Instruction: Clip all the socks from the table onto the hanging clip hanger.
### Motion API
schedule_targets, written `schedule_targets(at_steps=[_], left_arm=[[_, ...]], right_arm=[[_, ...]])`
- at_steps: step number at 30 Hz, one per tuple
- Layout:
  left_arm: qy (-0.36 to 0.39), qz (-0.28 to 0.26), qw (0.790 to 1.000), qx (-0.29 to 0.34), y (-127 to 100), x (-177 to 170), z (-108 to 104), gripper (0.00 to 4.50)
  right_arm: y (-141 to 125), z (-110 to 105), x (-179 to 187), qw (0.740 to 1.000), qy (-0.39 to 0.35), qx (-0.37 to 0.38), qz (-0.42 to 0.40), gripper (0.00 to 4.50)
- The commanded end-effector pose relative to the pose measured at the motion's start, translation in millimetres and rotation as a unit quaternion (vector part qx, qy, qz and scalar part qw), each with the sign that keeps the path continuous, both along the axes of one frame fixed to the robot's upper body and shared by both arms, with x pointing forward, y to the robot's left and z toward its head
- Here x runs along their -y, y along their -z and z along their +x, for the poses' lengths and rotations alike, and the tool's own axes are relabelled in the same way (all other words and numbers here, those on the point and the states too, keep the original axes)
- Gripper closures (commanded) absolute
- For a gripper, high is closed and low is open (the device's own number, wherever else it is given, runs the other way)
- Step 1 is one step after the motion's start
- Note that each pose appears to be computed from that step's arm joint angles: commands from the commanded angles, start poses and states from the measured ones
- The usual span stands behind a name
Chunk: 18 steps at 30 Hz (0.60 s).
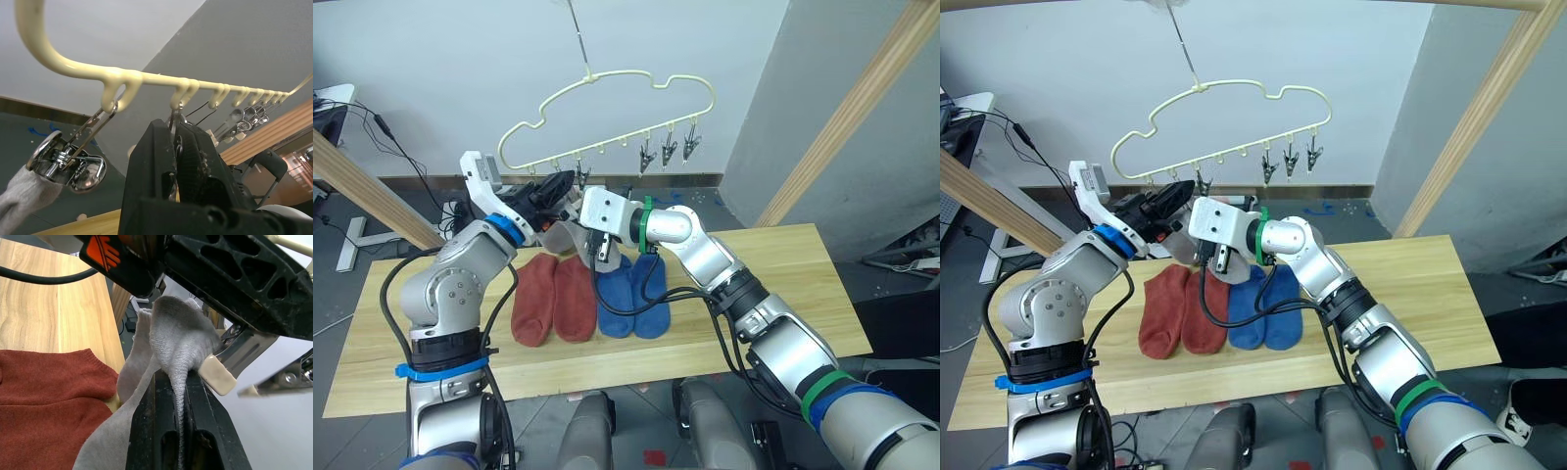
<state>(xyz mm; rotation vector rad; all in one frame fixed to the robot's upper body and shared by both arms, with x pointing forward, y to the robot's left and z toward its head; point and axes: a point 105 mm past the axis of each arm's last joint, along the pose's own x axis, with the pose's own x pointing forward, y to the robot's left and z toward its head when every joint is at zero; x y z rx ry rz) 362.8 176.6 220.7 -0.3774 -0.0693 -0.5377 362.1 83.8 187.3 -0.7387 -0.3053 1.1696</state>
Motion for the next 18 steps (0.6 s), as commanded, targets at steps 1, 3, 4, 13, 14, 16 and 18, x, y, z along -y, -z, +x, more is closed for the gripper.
schedule_targets(at_steps=[1,3,4,13,14,16,18], left_arm=[[-0.001,-0.009,1.0,0.007,-6,-3,-5,4.4],[0.002,-0.01,1.0,0.008,-7,-2,-5,3.5],[0.003,-0.009,1.0,0.008,-7,-1,-6,3.16],[0.01,0.006,1.0,0.016,-10,1,-16,2.22],[0.005,0.016,1.0,0.018,-9,-1,-17,2.22],[-0.006,0.039,0.999,0.024,-6,-4,-20,2.22],[-0.025,0.077,0.996,0.043,-6,-7,-21,2.22]], right_arm=[[-23,-4,-4,0.999,-0.011,0.031,0.029,4.5],[-23,-4,-5,0.999,-0.011,0.028,0.029,4.5],[-23,-4,-4,0.999,-0.009,0.026,0.031,4.5],[-12,-8,-5,1.0,-0.017,0.0,0.024,3.45],[-11,-8,-5,1.0,-0.014,0.002,0.022,3.08],[-10,-8,-5,1.0,-0.012,0.01,0.016,2.39],[-9,-8,-4,1.0,-0.01,0.015,0.013,2.06]])
